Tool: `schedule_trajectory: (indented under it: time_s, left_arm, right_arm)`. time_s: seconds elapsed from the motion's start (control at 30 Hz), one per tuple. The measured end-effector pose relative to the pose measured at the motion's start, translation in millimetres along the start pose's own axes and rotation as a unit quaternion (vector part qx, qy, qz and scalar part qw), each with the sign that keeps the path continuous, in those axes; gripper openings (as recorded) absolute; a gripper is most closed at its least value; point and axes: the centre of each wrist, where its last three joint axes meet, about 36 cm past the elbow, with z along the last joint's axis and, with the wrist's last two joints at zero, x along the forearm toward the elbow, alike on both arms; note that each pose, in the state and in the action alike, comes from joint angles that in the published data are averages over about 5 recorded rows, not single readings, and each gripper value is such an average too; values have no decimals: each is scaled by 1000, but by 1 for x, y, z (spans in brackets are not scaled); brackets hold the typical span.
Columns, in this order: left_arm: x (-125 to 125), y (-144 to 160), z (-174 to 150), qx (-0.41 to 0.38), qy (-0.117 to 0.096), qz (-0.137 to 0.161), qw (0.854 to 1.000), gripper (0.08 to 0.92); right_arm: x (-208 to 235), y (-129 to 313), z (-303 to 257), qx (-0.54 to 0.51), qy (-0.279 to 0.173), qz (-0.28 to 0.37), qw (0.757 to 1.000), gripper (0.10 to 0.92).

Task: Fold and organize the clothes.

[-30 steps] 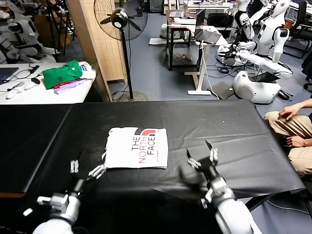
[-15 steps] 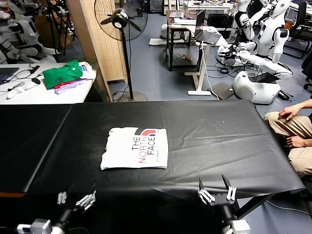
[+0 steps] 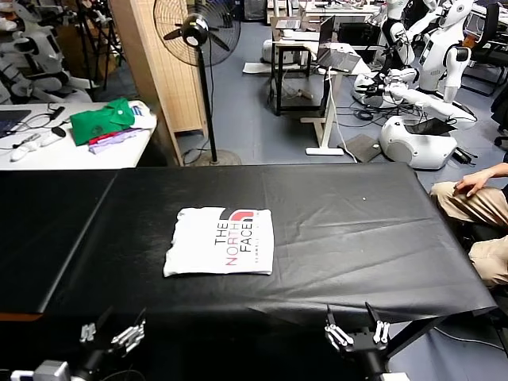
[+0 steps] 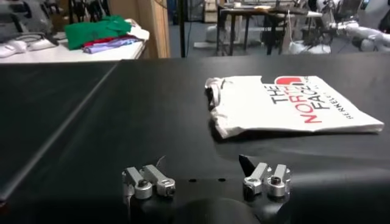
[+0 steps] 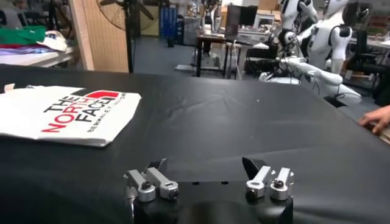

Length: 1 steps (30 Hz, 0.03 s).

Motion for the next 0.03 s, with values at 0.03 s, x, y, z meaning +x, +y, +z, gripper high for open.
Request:
schedule_trajectory:
  time_s: [0.03]
  left_arm:
    - [0,0,0,0,0,0,1000,798]
  right_arm:
    - [0,0,0,0,0,0,1000,798]
